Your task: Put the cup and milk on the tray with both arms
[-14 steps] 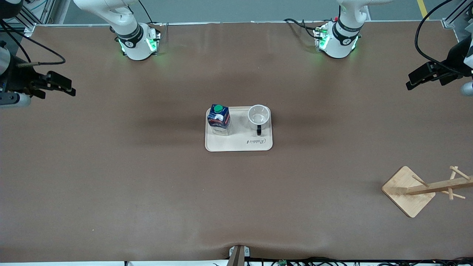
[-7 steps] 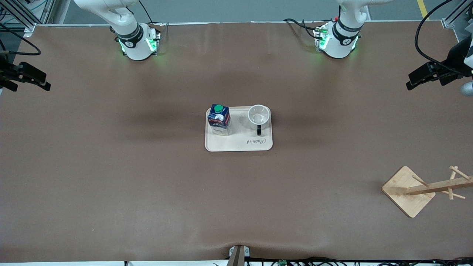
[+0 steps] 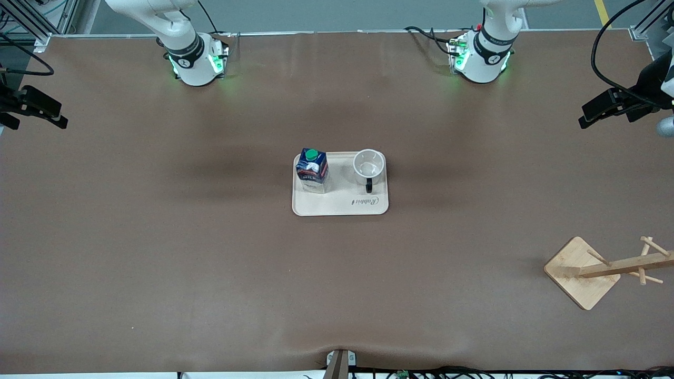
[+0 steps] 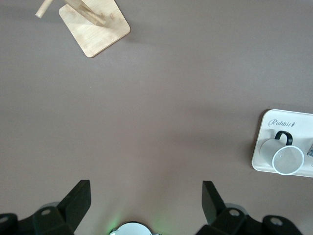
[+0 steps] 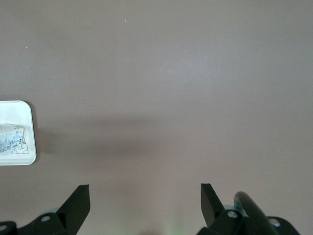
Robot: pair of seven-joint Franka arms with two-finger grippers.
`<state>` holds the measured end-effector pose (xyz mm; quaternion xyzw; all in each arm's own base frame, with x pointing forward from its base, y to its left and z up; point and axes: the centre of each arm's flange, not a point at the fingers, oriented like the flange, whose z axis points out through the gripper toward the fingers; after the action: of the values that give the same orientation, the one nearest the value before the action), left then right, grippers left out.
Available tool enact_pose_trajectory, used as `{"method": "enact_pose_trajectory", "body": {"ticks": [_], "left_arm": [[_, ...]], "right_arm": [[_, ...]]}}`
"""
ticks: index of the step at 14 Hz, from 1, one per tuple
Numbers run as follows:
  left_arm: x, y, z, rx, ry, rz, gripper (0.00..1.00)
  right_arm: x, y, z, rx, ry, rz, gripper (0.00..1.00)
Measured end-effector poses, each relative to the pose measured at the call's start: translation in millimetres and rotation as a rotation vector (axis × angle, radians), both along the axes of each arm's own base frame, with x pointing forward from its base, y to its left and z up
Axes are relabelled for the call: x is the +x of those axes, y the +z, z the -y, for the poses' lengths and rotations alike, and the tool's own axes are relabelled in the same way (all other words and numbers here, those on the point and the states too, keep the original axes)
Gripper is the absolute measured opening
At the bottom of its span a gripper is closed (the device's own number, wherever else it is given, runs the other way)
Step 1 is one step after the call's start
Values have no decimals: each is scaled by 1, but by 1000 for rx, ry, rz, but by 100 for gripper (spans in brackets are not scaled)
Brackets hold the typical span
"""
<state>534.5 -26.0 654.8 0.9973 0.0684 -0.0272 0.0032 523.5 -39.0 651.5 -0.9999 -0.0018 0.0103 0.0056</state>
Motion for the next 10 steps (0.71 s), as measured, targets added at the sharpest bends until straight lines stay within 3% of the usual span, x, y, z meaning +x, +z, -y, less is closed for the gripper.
{"method": "enact_pose_trajectory", "body": {"ticks": [10], "left_arm": [[6,-5,-3,-2,5,2,100]], "right_arm": [[-1,0,0,1,0,-4,100]]}}
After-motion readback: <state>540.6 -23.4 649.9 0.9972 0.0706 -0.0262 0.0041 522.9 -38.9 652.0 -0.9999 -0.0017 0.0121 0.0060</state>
